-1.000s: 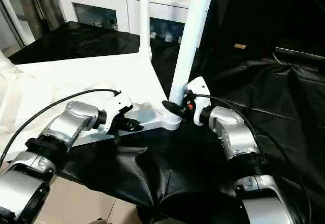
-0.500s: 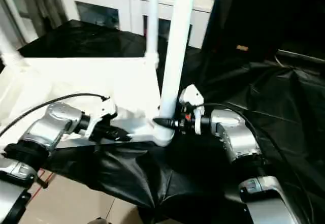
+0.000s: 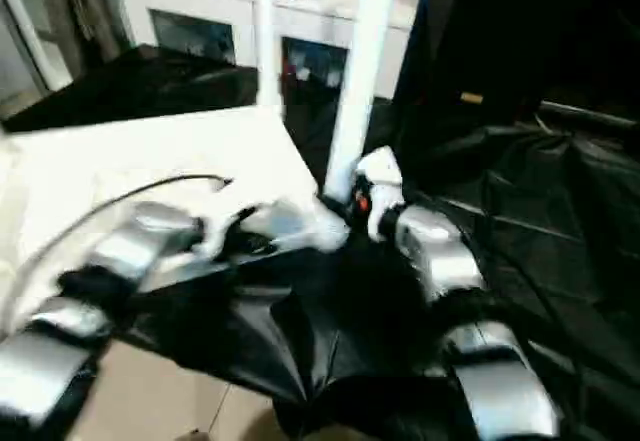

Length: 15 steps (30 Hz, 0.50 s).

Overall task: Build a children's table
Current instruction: Rotate leg to tighten

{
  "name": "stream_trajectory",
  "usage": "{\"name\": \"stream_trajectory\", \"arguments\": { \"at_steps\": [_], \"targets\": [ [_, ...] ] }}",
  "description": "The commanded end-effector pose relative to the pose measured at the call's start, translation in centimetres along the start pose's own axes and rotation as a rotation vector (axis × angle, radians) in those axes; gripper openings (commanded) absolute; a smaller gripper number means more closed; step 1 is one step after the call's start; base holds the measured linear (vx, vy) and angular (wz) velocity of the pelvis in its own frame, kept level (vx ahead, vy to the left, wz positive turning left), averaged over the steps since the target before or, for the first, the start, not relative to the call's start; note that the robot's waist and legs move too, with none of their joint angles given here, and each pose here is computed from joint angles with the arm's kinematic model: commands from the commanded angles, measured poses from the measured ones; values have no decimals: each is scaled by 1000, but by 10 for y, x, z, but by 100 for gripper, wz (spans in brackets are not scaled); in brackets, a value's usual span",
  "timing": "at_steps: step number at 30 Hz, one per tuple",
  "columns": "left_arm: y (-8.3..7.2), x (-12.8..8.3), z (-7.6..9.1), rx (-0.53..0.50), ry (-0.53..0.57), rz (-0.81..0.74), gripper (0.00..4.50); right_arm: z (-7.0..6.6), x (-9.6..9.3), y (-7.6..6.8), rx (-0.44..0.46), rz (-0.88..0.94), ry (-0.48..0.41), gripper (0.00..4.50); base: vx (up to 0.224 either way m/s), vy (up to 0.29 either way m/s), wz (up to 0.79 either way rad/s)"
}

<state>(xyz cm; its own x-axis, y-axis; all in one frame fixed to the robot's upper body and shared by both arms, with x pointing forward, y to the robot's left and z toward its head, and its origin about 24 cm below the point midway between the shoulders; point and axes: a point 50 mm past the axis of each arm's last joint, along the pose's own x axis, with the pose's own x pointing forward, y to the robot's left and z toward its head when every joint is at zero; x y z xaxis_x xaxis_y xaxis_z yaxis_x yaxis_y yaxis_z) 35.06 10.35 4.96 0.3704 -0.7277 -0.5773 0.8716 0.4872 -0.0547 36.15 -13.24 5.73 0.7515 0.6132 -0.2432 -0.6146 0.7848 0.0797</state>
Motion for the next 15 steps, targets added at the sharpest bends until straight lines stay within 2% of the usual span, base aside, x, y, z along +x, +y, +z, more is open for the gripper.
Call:
{"name": "stream_trajectory", "arguments": {
  "at_steps": [1,4,7,15],
  "targets": [
    [-1,5,49,44,-136,86,0,-61,-2,10,152,-72,268,186,0,0,0],
    [-15,23,55,26,-129,78,0,-62,6,15,197,-107,285,186,0,0,0],
    [-19,26,53,37,-120,62,0,-61,9,18,203,-98,293,186,0,0,0],
    [-14,22,49,32,-106,80,0,-59,13,19,167,-85,308,186,0,0,0]
  ]
}}
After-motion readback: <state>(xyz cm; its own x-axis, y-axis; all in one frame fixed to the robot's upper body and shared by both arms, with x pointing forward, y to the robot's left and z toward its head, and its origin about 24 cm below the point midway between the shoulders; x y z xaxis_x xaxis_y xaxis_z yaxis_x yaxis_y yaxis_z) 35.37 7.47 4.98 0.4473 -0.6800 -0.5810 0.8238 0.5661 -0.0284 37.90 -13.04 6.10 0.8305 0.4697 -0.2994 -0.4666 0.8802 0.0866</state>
